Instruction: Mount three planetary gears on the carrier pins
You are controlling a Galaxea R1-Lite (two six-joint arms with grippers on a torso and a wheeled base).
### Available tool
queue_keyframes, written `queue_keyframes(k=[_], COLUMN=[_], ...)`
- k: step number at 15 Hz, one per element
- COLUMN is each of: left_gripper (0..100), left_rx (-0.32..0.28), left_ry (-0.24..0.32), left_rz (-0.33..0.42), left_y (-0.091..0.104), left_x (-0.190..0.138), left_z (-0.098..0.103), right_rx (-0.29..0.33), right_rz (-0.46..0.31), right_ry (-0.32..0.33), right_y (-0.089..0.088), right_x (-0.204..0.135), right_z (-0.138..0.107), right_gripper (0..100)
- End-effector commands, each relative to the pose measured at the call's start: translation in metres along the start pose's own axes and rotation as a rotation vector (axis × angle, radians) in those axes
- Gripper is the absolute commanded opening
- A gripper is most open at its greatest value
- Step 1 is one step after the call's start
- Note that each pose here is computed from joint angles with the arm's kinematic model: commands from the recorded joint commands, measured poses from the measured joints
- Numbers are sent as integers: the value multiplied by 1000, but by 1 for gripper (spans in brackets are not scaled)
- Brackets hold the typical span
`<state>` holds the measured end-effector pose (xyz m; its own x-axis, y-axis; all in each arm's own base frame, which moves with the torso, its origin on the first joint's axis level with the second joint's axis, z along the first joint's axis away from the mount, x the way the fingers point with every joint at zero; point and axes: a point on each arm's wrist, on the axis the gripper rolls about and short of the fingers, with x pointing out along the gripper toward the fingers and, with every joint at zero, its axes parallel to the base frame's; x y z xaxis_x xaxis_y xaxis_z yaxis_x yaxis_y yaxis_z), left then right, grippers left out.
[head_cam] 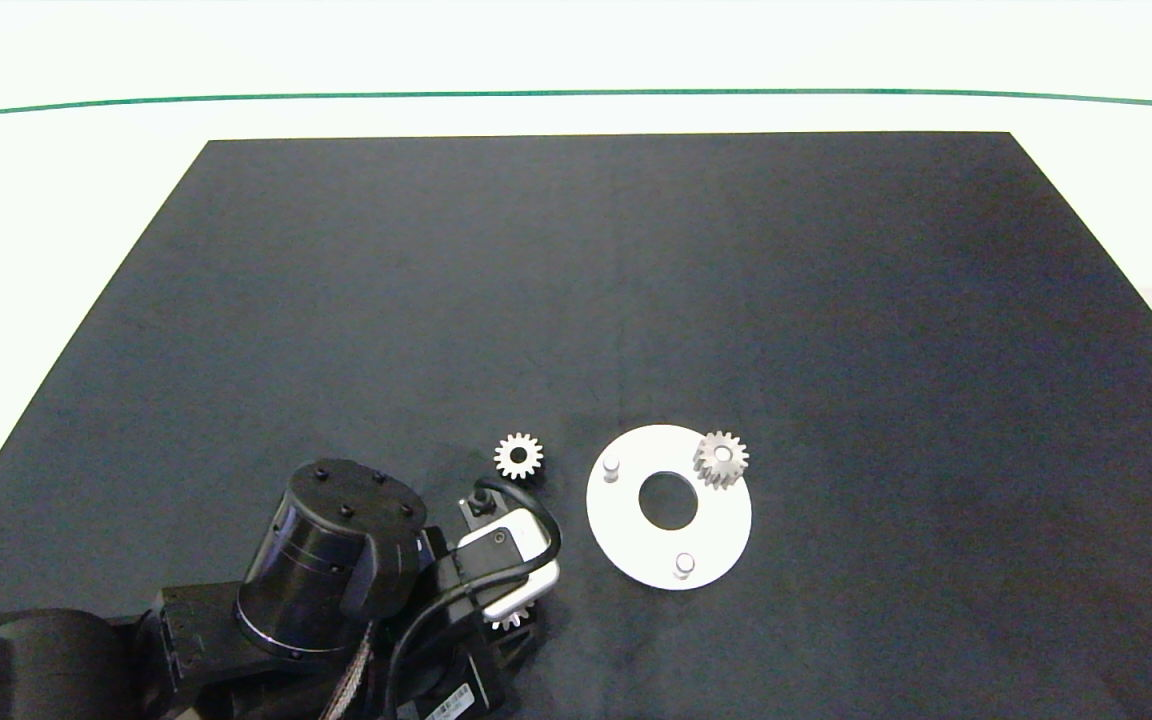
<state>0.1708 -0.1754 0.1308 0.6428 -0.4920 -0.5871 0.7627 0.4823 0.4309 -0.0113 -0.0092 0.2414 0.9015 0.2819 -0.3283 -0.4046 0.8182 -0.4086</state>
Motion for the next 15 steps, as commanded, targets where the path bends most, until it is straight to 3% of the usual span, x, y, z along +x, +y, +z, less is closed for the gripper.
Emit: queue_keyframes(k=[1, 15], left_gripper=[39, 11], left_rx=[3, 15], left_ry=[0, -12], left_rz=[-1, -4], left_y=[0, -2], left_x=[0, -5], left_z=[0, 1], right_rx=[-4, -2], right_rz=[1, -2], right_ry=[4, -3], right_y=[0, 0], right_x=[0, -2], right_z=[0, -1], right_gripper=[100, 100])
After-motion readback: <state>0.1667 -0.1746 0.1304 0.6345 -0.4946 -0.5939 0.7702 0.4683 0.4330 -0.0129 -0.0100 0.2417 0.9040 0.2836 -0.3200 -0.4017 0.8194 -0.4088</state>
